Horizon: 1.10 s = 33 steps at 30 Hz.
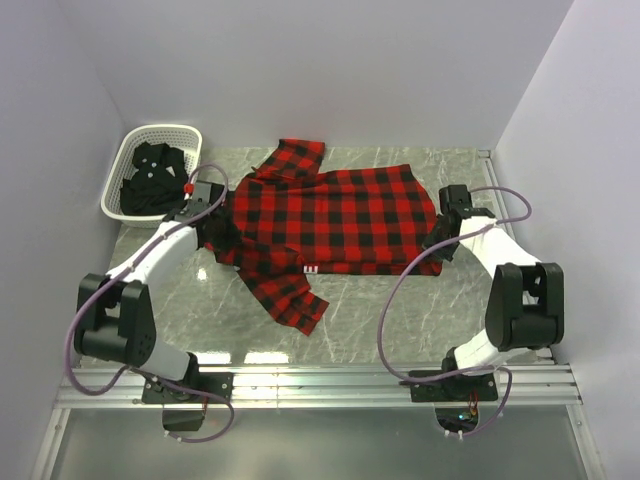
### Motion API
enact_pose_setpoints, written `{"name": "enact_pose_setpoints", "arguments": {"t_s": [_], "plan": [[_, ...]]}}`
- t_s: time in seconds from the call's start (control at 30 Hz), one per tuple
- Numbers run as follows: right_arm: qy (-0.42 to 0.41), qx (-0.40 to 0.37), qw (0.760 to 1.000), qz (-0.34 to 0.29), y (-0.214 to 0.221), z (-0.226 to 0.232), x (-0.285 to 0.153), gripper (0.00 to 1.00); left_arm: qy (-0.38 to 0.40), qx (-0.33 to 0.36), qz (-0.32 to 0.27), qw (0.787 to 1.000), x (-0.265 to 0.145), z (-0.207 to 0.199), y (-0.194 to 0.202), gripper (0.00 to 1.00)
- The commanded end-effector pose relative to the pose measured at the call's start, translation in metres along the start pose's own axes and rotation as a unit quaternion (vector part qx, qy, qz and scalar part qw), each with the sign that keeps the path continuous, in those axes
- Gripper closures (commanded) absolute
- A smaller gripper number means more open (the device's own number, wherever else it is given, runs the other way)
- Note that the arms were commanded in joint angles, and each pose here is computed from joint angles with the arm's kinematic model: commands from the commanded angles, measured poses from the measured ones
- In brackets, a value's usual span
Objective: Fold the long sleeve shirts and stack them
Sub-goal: Fold the shirt
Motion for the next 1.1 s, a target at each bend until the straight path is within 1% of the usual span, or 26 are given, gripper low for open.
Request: {"name": "enact_pose_setpoints", "arguments": {"t_s": [0.0,0.07,0.1,0.13,0.17,0.23,0.27,0.3,0.37,0.4,0.47,0.5,0.57,0.63,0.7,0.73,0.8,0.83,0.87,0.93,0.97,1.0,1.07], "plan": [[-0.011,0.0,0.999,-0.048,-0.026,0.013,-0.004,0.86,0.02,0.002,-0.037,0.999,0.004,-0.013,-0.025,0.78],[-0.008,0.001,0.999,-0.053,-0.03,0.015,0.0,0.82,0.022,0.0,-0.029,0.999,0.01,-0.014,-0.026,0.74],[-0.007,0.003,0.998,-0.056,-0.033,0.017,0.002,0.82,0.025,-0.002,-0.028,0.999,0.012,-0.016,-0.028,0.68],[-0.01,0.002,0.998,-0.058,-0.034,0.018,0.003,0.82,0.024,-0.006,-0.029,0.999,0.014,-0.014,-0.031,0.64],[-0.01,0.002,0.998,-0.058,-0.036,0.019,0.005,0.77,0.026,-0.009,-0.024,0.999,0.017,-0.014,-0.032,0.61],[-0.017,0.003,0.997,-0.07,-0.043,0.024,0.003,0.7,0.035,-0.011,-0.024,0.999,0.017,-0.017,-0.04,0.51],[-0.024,0.004,0.996,-0.081,-0.049,0.028,-0.001,0.62,0.037,-0.012,-0.027,0.999,0.016,-0.018,-0.043,0.49],[-0.026,0.004,0.996,-0.088,-0.052,0.03,-0.003,0.59,0.041,-0.013,-0.034,0.998,0.013,-0.021,-0.05,0.46],[-0.034,0.007,0.994,-0.108,-0.059,0.032,-0.013,0.54,0.048,-0.019,-0.047,0.998,0.008,-0.022,-0.059,0.35],[-0.04,0.006,0.993,-0.114,-0.061,0.035,-0.016,0.51,0.053,-0.02,-0.056,0.997,0.005,-0.023,-0.065,0.28],[-0.059,0.001,0.99,-0.131,-0.063,0.04,-0.028,0.49,0.061,-0.023,-0.068,0.996,-0.003,-0.024,-0.073,0.21],[-0.067,-0.008,0.988,-0.136,-0.062,0.043,-0.032,0.48,0.061,-0.02,-0.073,0.995,-0.005,-0.024,-0.075,0.14],[-0.102,-0.037,0.983,-0.148,-0.054,0.059,-0.045,0.48,0.066,-0.014,-0.083,0.994,-0.013,-0.024,-0.078,0.1],[-0.129,-0.071,0.98,-0.135,-0.036,0.07,-0.048,0.48,0.064,-0.005,-0.098,0.993,-0.021,-0.021,-0.078,0.07],[-0.146,-0.1,0.976,-0.124,-0.022,0.075,-0.046,0.48,0.057,0.009,-0.104,0.993,-0.026,-0.015,-0.075,0.07],[-0.16,-0.111,0.974,-0.114,-0.014,0.079,-0.047,0.48,0.06,0.015,-0.11,0.992,-0.034,-0.014,-0.075,0.07],[-0.192,-0.143,0.967,-0.091,0.006,0.089,-0.044,0.5,0.044,0.03,-0.125,0.991,-0.039,-0.006,-0.073,0.06],[-0.204,-0.155,0.963,-0.079,0.014,0.092,-0.043,0.51,0.049,0.033,-0.141,0.988,-0.048,-0.006,-0.075,0.06],[-0.243,-0.183,0.951,-0.06,0.03,0.106,-0.047,0.51,0.046,0.037,-0.153,0.987,-0.052,-0.003,-0.076,0.06],[-0.265,-0.24,0.933,-0.045,0.049,0.114,-0.046,0.52,0.043,0.045,-0.169,0.984,-0.06,0.002,-0.074,0.06],[-0.29,-0.287,0.913,-0.022,0.073,0.127,-0.052,0.51,0.033,0.047,-0.176,0.983,-0.059,0.008,-0.073,0.03],[-0.295,-0.339,0.893,-0.015,0.084,0.13,-0.053,0.51,0.028,0.052,-0.183,0.981,-0.061,0.01,-0.073,0.01],[-0.29,-0.407,0.866,0.009,0.112,0.135,-0.055,0.49,0.011,0.055,-0.19,0.98,-0.064,0.017,-0.073,0.01]]}}
Point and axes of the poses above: each gripper's point midway between its finger pads, its own x axis out along the fingers, its own z axis along the line the jaws close on, y = z × x, the point moved 4 cm from there along -x, back along the fingers, and after that the axes turned 1 degree about x, right-handed, at the moved point
